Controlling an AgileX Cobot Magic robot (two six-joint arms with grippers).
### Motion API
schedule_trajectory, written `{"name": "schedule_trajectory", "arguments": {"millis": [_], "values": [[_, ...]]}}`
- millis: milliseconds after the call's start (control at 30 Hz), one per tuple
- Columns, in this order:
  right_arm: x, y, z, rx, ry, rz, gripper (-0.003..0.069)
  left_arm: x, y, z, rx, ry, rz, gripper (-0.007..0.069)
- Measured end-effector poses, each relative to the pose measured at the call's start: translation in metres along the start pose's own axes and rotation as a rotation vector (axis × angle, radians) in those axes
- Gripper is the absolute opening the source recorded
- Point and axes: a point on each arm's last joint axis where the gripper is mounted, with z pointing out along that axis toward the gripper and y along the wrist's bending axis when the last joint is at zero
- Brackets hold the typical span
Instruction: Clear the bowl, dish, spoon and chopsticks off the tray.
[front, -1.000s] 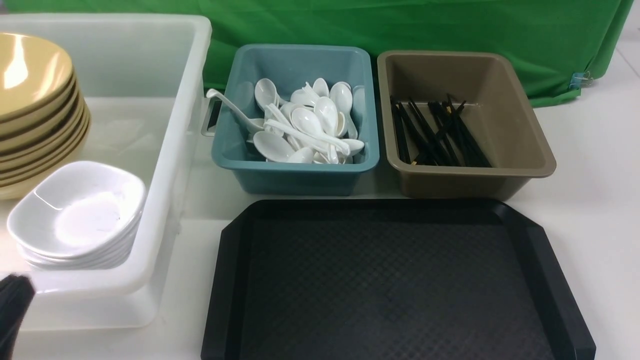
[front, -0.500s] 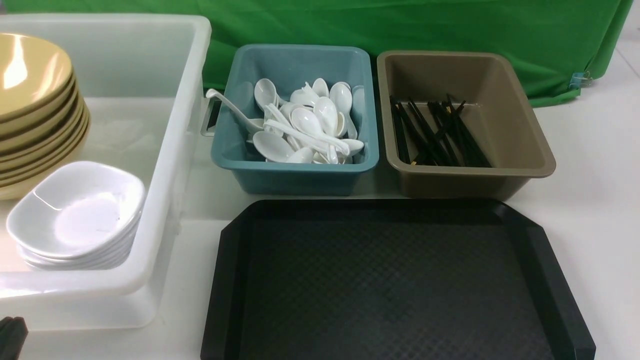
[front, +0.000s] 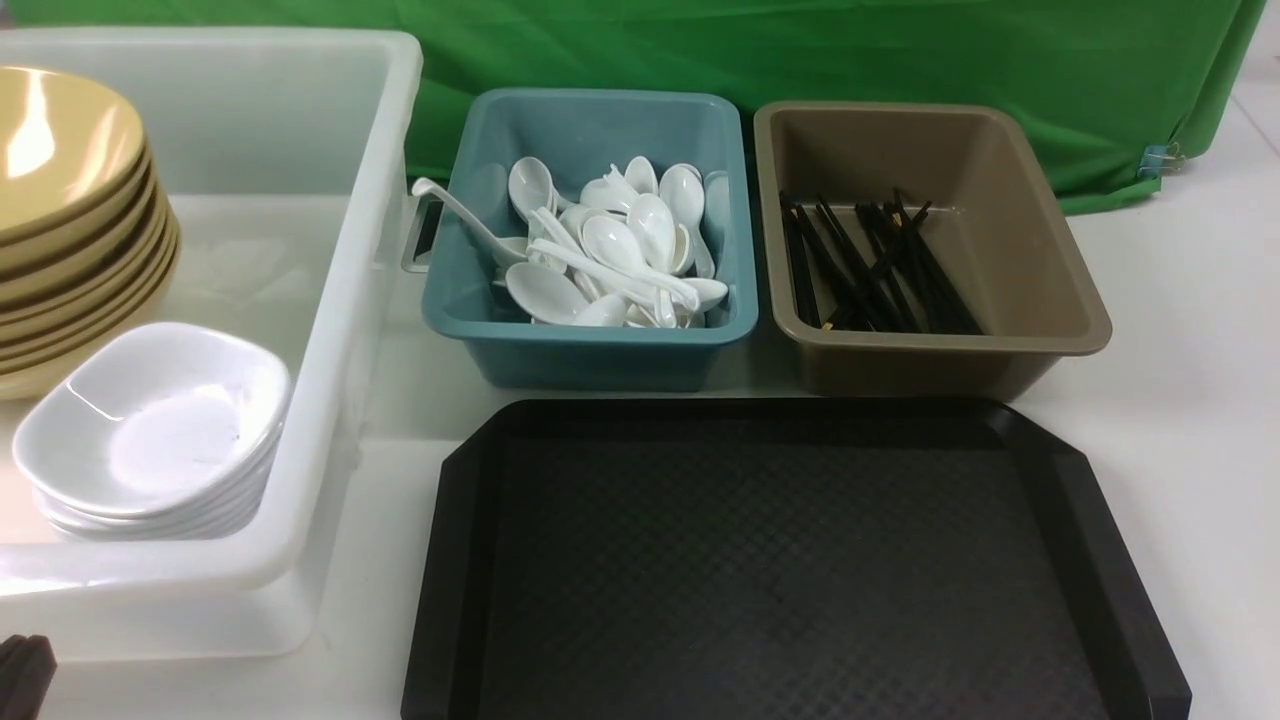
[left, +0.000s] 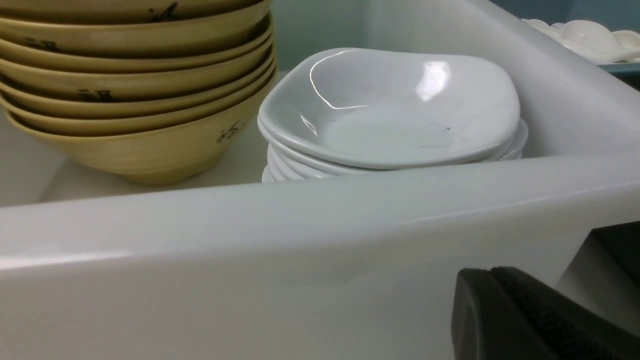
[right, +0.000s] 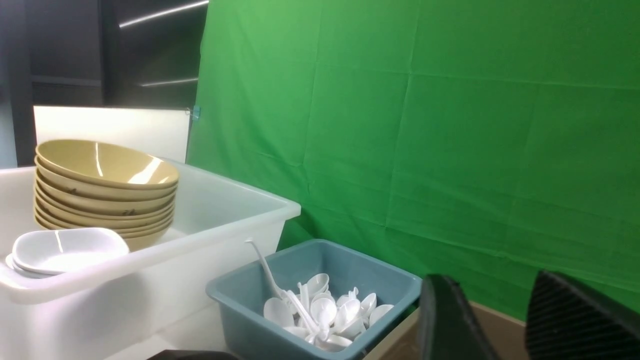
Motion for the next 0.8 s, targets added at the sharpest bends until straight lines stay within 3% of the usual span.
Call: {"name": "schedule_trajectory", "arguments": {"millis": [567, 700, 800], "values": [[-0.009, 0.011, -0.001, -0.126, -0.096, 0.087, 0.0239, 0.000, 0.000, 0.000, 0.000, 0.001, 0.000, 0.0003], [-0.005, 0.011, -0.002, -0.105, -0.104, 0.067, 0.0239, 0.000, 0.000, 0.000, 0.000, 0.001, 0.000, 0.0003], [0.012, 0.008, 0.000, -0.004, -0.064, 0.020, 0.0239, 0.000, 0.000, 0.000, 0.000, -0.001, 0.000, 0.0003]]}}
